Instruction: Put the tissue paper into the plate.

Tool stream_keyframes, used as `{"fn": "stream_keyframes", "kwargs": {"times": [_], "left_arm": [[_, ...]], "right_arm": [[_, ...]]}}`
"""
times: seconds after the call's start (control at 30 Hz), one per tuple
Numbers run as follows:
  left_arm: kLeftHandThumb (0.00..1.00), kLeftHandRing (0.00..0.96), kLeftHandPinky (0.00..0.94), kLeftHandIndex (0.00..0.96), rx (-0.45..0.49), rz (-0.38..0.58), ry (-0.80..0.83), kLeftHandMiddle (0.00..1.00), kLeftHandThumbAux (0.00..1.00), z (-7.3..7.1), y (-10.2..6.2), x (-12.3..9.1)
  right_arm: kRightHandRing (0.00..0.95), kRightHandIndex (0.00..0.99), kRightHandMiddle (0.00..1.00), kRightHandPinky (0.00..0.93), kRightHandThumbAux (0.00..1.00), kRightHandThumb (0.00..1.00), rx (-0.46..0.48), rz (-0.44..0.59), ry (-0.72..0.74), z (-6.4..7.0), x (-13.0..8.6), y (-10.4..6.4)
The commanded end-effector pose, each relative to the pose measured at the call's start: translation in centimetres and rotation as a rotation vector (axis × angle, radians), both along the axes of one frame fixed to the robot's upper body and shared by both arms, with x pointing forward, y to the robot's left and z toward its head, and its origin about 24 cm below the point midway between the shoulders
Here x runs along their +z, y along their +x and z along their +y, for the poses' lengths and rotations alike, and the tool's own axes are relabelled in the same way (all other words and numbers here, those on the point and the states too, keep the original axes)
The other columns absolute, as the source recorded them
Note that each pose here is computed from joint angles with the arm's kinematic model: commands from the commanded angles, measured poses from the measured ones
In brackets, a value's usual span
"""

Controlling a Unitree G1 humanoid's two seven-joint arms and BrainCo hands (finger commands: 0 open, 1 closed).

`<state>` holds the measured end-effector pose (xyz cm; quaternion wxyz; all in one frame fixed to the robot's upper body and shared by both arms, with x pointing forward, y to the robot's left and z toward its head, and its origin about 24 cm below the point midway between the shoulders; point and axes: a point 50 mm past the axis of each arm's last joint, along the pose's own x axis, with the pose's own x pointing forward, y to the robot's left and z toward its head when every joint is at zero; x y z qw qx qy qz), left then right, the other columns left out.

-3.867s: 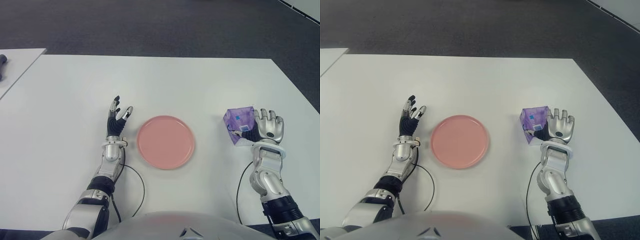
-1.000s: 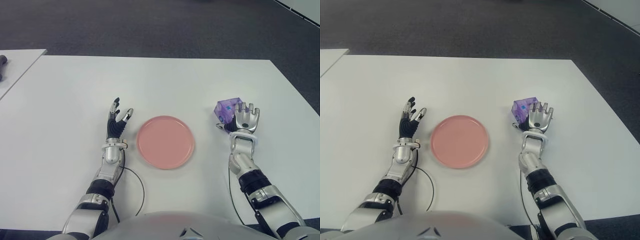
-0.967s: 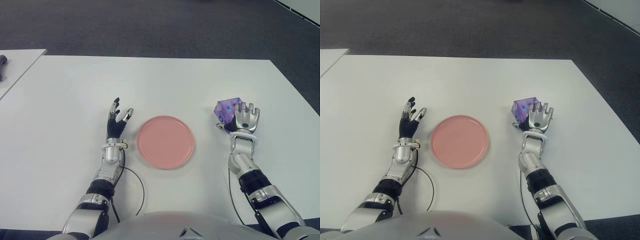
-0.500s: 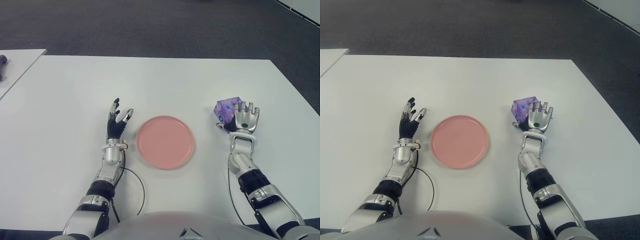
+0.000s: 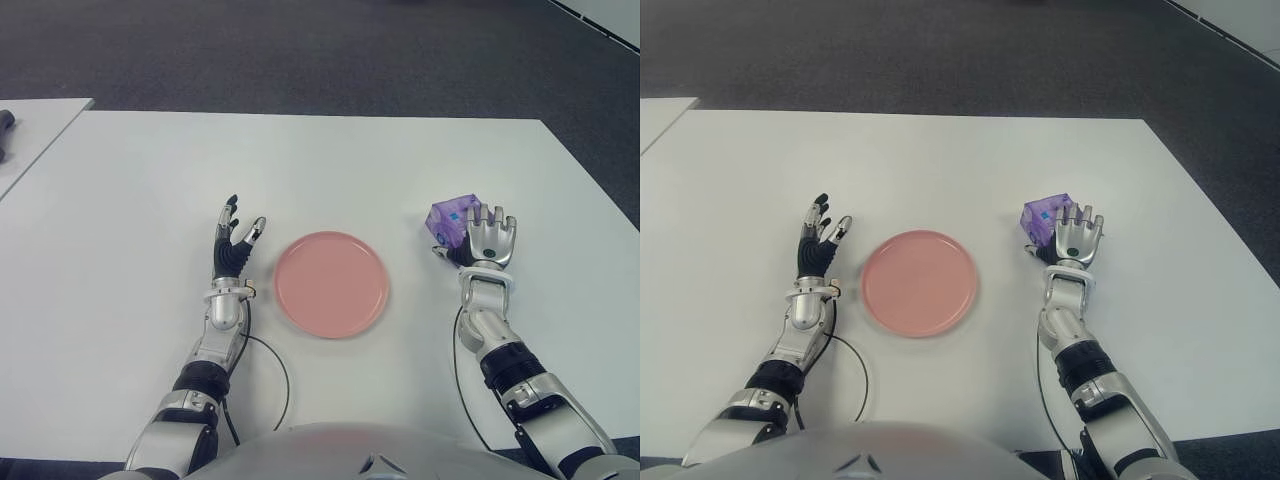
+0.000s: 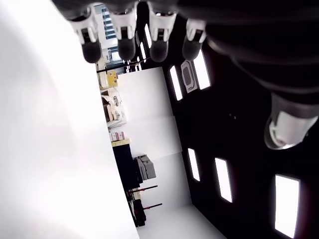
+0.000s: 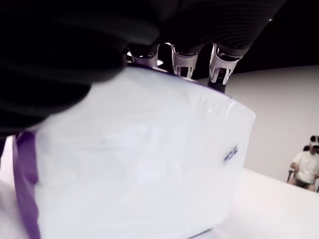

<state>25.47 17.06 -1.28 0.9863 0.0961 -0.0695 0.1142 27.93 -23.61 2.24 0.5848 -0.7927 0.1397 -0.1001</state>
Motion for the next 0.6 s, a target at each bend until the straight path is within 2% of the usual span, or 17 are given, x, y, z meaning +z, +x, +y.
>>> {"fn": "stream_keyframes", "kwargs": {"times": [0.03, 0.13, 0.23, 0.33, 0.6], "left_arm": [[0.0, 0.0, 0.0, 0.0, 0.014, 0.049, 0.01, 0.0, 0.439, 0.25, -0.82, -1.09], [0.0, 0.0, 0.0, 0.0, 0.015, 0.051, 0.005, 0.0, 0.438, 0.26, -0.82, -1.11], [0.0, 0.0, 0.0, 0.0, 0.014, 0.053, 0.005, 0.0, 0.436, 0.29, -0.84, -1.13], [0.0, 0.0, 0.0, 0.0, 0.013, 0.057, 0.005, 0.0, 0.434, 0.31, -0.88, -1.11], [0.0, 0.0, 0.0, 0.0, 0.018, 0.057, 0.003, 0.0, 0.433, 0.39, -0.9, -1.05]], "right_arm": [[0.543, 0.332, 0.527, 0.563, 0.614, 0.476, 0.037, 0.208, 0.186, 0.34, -4.67, -2.85], [0.674, 0.398, 0.647, 0.695, 0.68, 0.64, 0.062, 0.173, 0.254, 0.39, -4.85, -2.68], [0.732, 0.401, 0.612, 0.771, 0.679, 0.782, 0.079, 0.14, 0.299, 0.36, -4.99, -2.6], [0.762, 0.394, 0.577, 0.802, 0.68, 0.828, 0.108, 0.104, 0.356, 0.39, -5.04, -2.56], [0.801, 0.386, 0.528, 0.832, 0.682, 0.847, 0.131, 0.058, 0.425, 0.3, -5.14, -2.6]]}}
